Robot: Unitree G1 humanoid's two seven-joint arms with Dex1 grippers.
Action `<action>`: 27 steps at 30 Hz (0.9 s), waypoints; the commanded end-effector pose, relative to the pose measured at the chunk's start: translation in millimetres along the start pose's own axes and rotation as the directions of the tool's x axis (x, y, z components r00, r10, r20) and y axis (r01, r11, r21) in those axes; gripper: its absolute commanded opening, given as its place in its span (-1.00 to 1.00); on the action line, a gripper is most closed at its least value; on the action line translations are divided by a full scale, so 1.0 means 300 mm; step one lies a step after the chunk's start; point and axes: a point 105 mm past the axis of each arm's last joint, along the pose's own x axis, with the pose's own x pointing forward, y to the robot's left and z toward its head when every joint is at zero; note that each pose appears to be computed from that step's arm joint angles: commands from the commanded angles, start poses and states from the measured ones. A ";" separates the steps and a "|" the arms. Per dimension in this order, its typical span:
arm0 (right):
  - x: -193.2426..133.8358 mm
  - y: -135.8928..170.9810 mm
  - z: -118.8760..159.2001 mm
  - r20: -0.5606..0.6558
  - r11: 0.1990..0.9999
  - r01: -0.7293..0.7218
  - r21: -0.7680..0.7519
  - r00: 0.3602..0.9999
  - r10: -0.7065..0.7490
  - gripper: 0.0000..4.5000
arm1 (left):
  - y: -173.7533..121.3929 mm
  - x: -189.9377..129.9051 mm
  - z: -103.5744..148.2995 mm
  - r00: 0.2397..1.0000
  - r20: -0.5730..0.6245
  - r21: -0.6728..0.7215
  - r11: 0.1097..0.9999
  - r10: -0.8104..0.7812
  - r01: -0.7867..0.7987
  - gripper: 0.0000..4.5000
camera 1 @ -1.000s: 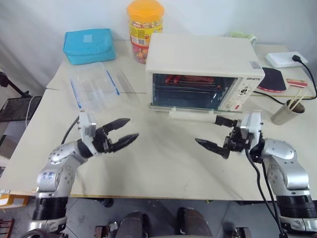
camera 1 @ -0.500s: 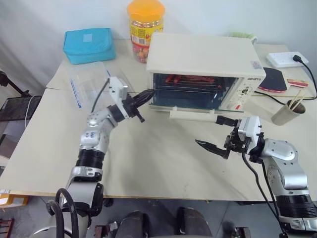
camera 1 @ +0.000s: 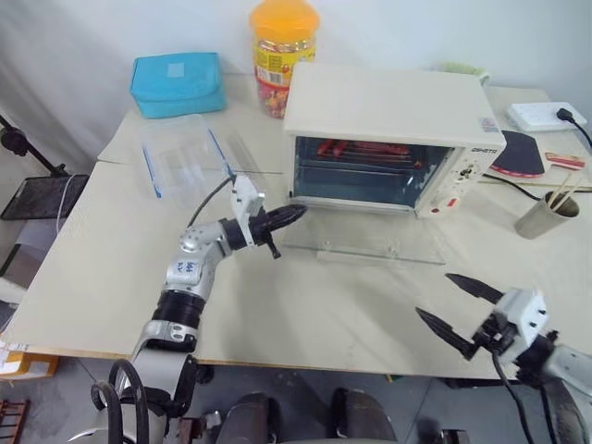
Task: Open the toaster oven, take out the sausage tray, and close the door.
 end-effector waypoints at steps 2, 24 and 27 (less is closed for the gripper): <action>-0.047 -0.086 0.100 0.051 0.989 0.105 -0.107 0.994 -0.100 1.00 | -0.050 -0.002 -0.019 0.998 -0.032 0.032 0.998 -0.054 0.055 -0.99; 0.632 -0.079 0.344 0.098 0.752 0.141 -0.644 0.990 -0.102 1.00 | -0.109 -0.211 0.049 0.993 0.049 0.039 0.993 0.110 -0.112 0.23; 0.697 -0.099 0.358 0.126 0.668 0.185 -0.720 0.983 -0.136 1.00 | -0.109 -0.236 0.066 0.987 0.065 0.034 0.988 0.147 -0.150 0.62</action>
